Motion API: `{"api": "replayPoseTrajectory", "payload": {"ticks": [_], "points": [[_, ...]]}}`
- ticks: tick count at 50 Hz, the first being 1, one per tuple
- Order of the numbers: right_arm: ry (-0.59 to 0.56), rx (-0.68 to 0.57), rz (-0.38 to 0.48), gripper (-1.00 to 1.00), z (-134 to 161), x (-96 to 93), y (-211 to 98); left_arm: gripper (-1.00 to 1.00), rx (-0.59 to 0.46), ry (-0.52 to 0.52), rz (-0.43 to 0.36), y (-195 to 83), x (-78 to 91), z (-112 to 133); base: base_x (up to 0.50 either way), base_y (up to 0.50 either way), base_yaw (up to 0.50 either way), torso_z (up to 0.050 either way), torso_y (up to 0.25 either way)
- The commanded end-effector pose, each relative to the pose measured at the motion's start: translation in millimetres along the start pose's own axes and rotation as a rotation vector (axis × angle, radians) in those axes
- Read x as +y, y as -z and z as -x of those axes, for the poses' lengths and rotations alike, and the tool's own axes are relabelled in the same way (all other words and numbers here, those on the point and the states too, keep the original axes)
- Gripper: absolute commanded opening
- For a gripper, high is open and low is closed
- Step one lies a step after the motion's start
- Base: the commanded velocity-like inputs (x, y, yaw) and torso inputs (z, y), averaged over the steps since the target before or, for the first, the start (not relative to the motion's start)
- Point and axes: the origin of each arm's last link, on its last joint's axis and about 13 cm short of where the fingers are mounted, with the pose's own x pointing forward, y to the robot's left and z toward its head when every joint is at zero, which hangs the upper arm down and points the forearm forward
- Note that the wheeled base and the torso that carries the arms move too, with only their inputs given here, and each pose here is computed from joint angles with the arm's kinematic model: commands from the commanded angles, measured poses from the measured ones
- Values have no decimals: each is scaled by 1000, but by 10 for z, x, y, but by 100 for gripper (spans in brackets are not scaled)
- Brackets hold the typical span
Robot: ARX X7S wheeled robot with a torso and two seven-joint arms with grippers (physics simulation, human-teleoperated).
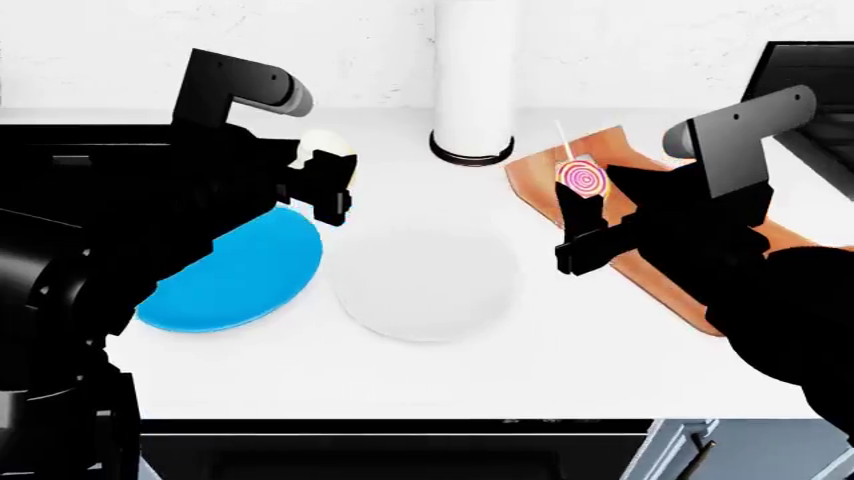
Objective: Move the dessert items from the plate to the tray.
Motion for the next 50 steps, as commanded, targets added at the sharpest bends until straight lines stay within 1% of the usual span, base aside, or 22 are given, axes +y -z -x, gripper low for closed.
{"api": "replayPoseTrajectory", "payload": {"ticks": [1, 38, 44, 50], "points": [[0, -5, 3, -100, -1, -5, 6, -100, -2, 2, 7, -3, -5, -6, 0, -500, 0, 0, 0], [-8, -9, -3, -100, 11, -8, -1, -100, 5, 5, 19, 4, 4, -42, 0, -500, 0, 0, 0], [5, -4, -3, -100, -2, -15, -3, -100, 5, 4, 22, 6, 7, -46, 0, -39, 0, 0, 0], [6, 1, -7, -100, -4, -13, -1, -100, 5, 3, 25, 5, 12, -47, 475, -1, 0, 0, 0]]}}
